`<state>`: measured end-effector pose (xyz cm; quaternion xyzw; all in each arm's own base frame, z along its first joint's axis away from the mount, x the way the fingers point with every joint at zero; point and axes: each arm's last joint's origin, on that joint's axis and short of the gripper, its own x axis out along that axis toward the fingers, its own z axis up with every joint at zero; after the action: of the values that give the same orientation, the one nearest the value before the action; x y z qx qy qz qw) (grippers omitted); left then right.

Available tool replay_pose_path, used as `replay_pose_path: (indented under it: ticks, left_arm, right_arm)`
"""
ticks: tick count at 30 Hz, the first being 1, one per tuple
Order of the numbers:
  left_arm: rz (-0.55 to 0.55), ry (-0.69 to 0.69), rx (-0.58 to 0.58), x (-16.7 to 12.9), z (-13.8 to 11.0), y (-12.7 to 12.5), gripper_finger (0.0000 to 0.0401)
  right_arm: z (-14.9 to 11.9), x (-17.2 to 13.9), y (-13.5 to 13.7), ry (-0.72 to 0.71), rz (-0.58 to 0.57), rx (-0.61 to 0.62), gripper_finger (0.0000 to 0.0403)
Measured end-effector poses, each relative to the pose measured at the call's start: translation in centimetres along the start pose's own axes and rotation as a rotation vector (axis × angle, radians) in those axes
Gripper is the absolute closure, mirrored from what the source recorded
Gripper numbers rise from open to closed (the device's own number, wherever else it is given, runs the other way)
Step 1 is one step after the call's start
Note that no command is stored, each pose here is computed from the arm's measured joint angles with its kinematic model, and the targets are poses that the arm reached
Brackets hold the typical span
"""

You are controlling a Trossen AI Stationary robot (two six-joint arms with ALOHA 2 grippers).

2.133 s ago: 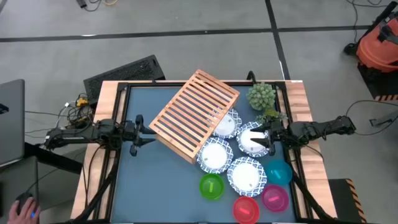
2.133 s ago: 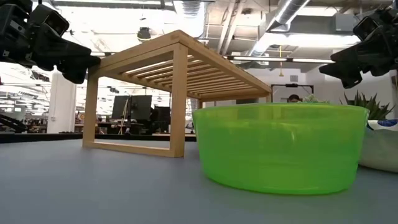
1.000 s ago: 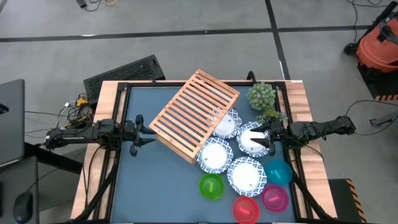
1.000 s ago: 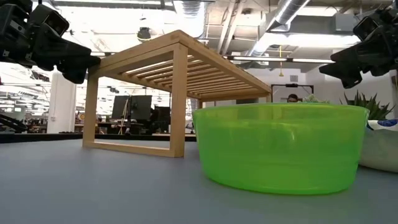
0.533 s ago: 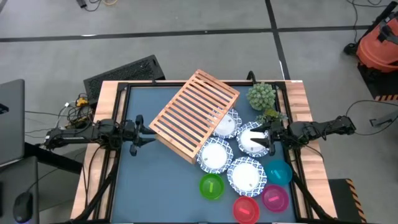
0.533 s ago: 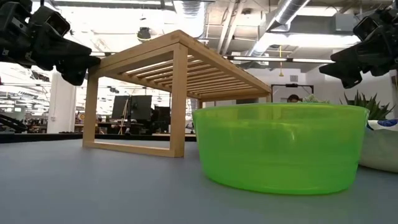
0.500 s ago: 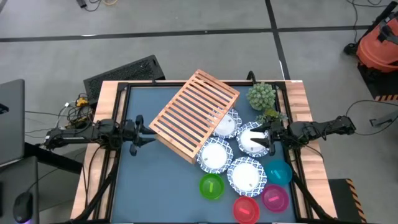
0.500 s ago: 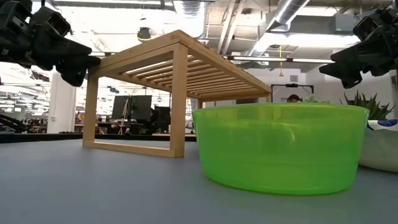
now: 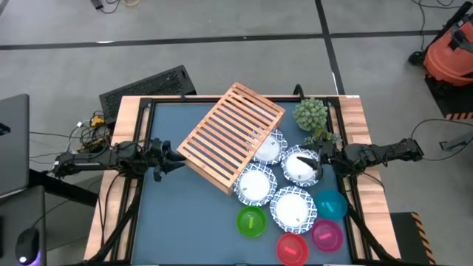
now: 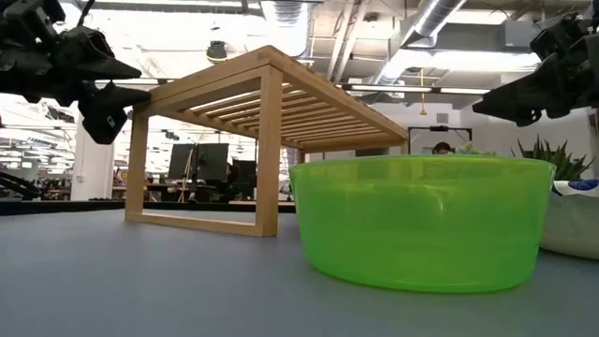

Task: Place and stack bowls onto a shelf
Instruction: Put the white patterned bowl on the shelf

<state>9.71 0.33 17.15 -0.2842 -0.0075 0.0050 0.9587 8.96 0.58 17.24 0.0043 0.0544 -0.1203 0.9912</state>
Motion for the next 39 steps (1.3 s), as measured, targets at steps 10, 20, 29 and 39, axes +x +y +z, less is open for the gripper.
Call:
replay_pose_path:
  ticks: [10, 20, 29, 39]
  left_arm:
    - [-0.081, -0.314, -0.447, -0.4, 2.4, -1.0, 0.0263]
    - [-0.203, -0.663, -0.363, -2.0, 5.2, -2.4, 0.0263]
    - [-0.132, -0.799, -0.337, -2.9, 7.6, -3.6, 0.0263]
    - [-0.03, -0.794, -0.123, -1.8, 12.2, -6.6, 0.0241]
  right_arm:
    - [0.1, 0.0, 0.0, -0.009, -0.002, 0.096, 0.0165]
    - [2.9, -0.4, -0.1, -0.275, 0.13, 0.956, 0.0165]
    - [6.8, -2.3, -0.8, -0.604, 0.254, 1.016, 0.0165]
    - [15.4, -4.6, -1.6, -0.329, 0.044, 0.576, 0.0165]
